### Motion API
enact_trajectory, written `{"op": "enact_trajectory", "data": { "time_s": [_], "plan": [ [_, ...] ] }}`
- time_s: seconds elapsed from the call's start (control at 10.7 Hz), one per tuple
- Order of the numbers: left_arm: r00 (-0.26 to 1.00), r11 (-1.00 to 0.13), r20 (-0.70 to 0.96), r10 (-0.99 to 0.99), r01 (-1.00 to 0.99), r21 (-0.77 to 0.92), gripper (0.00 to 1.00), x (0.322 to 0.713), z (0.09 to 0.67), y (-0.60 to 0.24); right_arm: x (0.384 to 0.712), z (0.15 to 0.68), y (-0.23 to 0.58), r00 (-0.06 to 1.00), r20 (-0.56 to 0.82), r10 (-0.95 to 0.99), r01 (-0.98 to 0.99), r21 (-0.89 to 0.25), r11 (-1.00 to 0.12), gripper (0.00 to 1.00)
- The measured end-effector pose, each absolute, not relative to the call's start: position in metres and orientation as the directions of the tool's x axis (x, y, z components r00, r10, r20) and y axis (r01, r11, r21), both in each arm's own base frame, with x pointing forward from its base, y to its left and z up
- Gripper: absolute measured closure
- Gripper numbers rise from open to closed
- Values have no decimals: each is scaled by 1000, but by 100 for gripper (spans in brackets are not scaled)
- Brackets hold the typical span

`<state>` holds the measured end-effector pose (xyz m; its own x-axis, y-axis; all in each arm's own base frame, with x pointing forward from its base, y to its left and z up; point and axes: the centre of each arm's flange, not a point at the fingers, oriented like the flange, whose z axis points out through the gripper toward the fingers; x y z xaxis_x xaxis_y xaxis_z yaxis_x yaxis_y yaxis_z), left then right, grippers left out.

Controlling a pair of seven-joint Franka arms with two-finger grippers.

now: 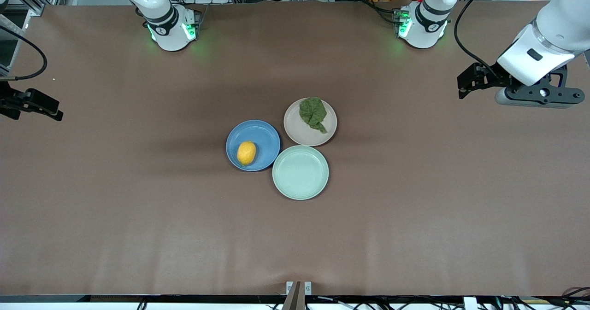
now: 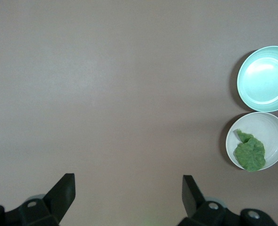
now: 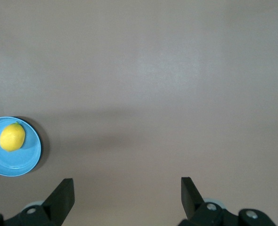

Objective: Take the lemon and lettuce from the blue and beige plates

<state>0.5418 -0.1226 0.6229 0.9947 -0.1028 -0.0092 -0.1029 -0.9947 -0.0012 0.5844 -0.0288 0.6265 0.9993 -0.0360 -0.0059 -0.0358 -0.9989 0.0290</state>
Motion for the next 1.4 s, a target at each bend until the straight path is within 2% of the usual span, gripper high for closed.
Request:
{"op": "enact_trajectory", "data": {
  "time_s": [1.4],
  "plan": [
    [991, -992, -54, -125, -124, 37, 0, 543, 605, -139, 584, 626, -29, 999, -14, -36, -36, 29, -999, 0]
  ]
}}
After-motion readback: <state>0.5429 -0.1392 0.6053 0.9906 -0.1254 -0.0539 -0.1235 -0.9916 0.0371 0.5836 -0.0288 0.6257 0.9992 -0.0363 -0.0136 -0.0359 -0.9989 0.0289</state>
